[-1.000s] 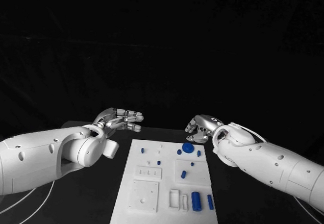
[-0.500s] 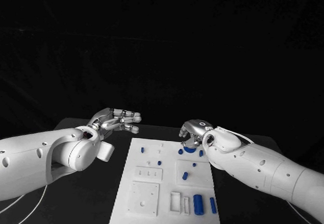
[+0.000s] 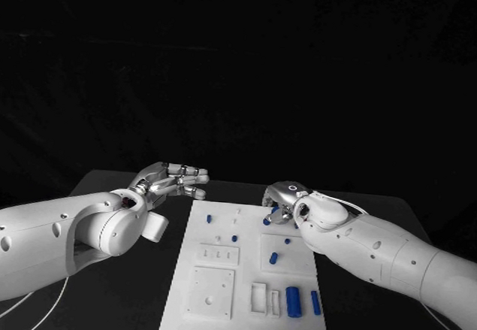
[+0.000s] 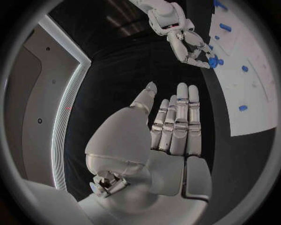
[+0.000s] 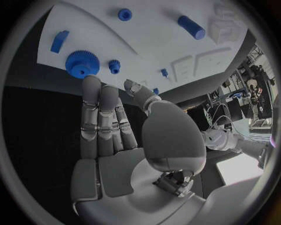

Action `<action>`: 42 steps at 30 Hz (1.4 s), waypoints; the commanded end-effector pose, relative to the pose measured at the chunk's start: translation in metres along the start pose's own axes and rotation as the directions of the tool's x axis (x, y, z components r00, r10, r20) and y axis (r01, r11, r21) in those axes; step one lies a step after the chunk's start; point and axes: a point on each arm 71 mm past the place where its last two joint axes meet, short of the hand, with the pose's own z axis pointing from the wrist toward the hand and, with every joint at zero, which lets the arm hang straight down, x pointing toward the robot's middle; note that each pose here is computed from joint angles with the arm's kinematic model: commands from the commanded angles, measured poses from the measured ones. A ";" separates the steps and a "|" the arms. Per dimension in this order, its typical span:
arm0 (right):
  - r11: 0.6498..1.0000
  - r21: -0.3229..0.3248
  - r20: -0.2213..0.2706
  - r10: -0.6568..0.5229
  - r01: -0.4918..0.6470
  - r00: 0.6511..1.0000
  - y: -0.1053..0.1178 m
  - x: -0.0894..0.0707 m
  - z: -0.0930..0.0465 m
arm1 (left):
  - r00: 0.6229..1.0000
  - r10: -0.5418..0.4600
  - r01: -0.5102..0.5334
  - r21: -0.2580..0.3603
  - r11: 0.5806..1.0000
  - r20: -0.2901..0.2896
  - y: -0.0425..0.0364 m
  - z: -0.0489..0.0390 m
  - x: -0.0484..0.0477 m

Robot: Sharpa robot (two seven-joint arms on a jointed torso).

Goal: Assemble the parts on the task board

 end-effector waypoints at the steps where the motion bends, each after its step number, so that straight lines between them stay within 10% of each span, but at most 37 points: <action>1: 1.000 -0.004 -0.036 -0.029 0.029 0.999 0.000 0.005 0.000 | 1.000 -0.004 0.005 0.015 1.000 -0.029 -0.0026 0.0007 0.0038; 42: 0.999 0.005 -0.062 -0.032 0.033 0.998 -0.007 0.013 -0.001 | 1.000 -0.011 0.011 0.004 1.000 -0.020 -0.0029 0.0013 -0.0002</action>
